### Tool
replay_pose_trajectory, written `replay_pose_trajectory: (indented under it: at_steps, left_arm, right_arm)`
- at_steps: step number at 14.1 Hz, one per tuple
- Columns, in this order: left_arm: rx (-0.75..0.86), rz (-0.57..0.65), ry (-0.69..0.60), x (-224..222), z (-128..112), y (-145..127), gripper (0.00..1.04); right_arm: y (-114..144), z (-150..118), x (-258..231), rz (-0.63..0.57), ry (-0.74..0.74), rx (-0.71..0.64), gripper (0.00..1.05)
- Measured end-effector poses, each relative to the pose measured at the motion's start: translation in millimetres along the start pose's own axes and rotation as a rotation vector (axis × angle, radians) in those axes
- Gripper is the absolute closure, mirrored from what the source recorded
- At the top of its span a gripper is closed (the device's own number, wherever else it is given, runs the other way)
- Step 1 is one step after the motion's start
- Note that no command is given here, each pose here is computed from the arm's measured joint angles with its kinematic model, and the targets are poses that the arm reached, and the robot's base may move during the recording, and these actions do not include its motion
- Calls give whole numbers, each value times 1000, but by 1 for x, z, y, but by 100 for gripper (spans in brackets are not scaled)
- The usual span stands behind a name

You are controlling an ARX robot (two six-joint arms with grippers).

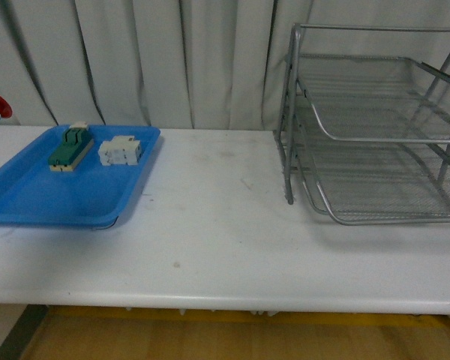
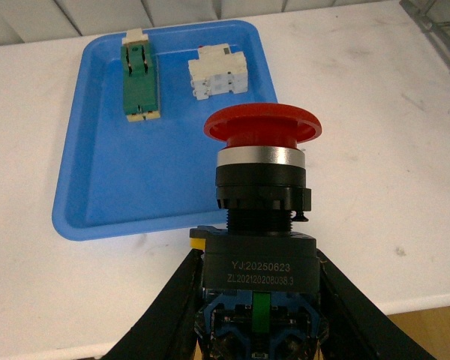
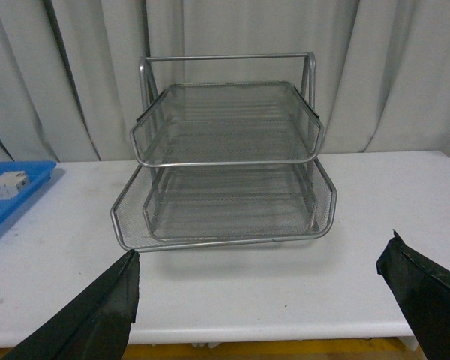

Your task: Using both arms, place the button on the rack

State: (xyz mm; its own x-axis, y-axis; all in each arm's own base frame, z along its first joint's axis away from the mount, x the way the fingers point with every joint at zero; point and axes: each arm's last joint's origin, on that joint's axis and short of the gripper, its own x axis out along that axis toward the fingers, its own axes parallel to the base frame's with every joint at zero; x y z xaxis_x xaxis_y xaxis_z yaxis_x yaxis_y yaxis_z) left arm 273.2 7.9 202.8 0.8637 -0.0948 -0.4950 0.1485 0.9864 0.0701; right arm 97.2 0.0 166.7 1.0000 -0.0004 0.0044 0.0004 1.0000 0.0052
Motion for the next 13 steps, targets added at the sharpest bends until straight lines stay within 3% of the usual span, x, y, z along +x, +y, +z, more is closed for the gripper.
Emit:
replay_pose_trajectory:
  at_steps: [4, 13]
  left_arm:
    - [-30, -7, 29, -7, -22, -1, 69]
    - [-27, -7, -16, -17, -11, -3, 69]
  right_arm:
    - [0, 0, 0, 1, 0, 0, 6]
    - [0, 0, 0, 0, 2, 0, 6]
